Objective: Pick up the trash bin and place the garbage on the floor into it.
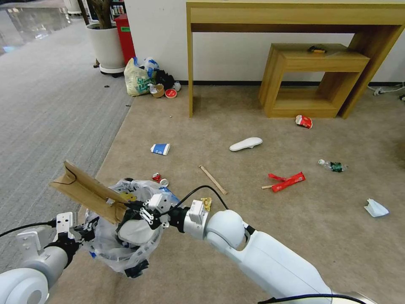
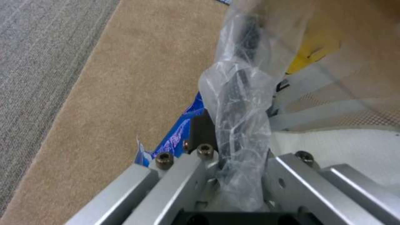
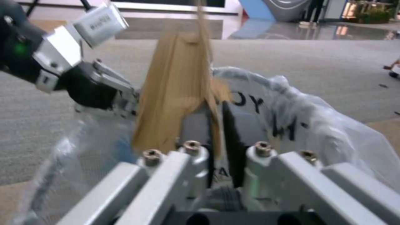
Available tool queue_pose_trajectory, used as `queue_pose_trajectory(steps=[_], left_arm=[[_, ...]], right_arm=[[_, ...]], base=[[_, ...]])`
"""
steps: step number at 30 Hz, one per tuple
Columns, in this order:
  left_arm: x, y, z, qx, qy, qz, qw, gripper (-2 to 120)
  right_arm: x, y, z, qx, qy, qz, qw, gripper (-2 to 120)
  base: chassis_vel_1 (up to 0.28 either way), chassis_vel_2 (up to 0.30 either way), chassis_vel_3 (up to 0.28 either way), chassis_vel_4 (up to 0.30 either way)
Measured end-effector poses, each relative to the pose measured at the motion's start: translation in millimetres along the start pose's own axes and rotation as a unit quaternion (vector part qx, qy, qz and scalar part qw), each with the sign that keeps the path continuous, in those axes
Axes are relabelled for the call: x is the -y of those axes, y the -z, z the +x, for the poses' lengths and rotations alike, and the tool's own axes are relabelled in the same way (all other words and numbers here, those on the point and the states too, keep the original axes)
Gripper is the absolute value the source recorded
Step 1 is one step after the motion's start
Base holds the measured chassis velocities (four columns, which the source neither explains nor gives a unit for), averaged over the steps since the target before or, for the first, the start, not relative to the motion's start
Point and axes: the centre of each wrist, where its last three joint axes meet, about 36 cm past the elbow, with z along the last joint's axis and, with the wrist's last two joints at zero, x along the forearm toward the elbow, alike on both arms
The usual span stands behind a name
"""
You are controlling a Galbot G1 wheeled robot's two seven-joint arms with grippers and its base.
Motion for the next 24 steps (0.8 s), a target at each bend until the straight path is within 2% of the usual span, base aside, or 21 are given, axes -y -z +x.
queue_pose_trajectory(steps=[2, 4, 5, 7, 13, 14, 17, 22, 24], left_arm=[[0.4, -0.1, 0.6, 0.0, 0.0, -0.001, 1.0, 0], [1.3, 0.1, 2.5, -0.001, -0.001, -0.003, 1.0, 0], [1.3, 0.1, 2.5, -0.001, -0.001, -0.003, 1.0, 0], [1.8, 0.5, 3.2, 0.0, -0.002, -0.005, 1.0, 0], [3.0, 1.2, 5.4, -0.003, -0.005, -0.012, 0.9999, 0], [3.0, 1.2, 5.4, -0.003, -0.005, -0.012, 0.9999, 0], [2.7, -3.5, 4.7, -0.013, -0.007, -0.017, 0.9997, 0], [2.5, -7.1, 4.7, -0.02, -0.008, -0.016, 0.9996, 0], [2.5, -10.8, 6.2, -0.026, -0.013, -0.015, 0.9995, 0]], right_arm=[[-0.4, -2.0, 2.1, -0.002, -0.002, 0.001, 1.0, 16], [-3.5, -7.7, 6.8, -0.006, -0.008, -0.002, 1.0, 28], [-3.5, -7.7, 6.8, -0.006, -0.008, -0.002, 1.0, 28], [-6.4, -10.7, 9.8, -0.006, -0.013, -0.005, 1.0, 36], [-4.1, -3.0, 16.2, 0.009, -0.034, -0.009, 0.999, 59], [-4.1, -3.0, 16.2, 0.009, -0.034, -0.009, 0.999, 59], [3.3, 5.0, 26.0, 0.022, -0.058, -0.017, 0.998, 76], [9.7, 6.8, 36.9, 0.029, -0.094, -0.027, 0.995, 88], [17.7, 8.1, 50.7, 0.03, -0.131, -0.039, 0.99, 96]], base=[[0.0, 0.0, 0.0, 0.0], [0.0, 0.0, 0.0, 0.0], [0.0, 0.0, 0.0, 0.0], [0.0, 0.0, 0.0, 0.0], [0.0, 0.0, 0.0, 0.0], [0.0, 0.0, 0.0, 0.0], [0.0, 0.0, 0.0, 0.0], [0.0, 0.0, 0.0, 0.0], [0.0, 0.0, 0.0, 0.0]])
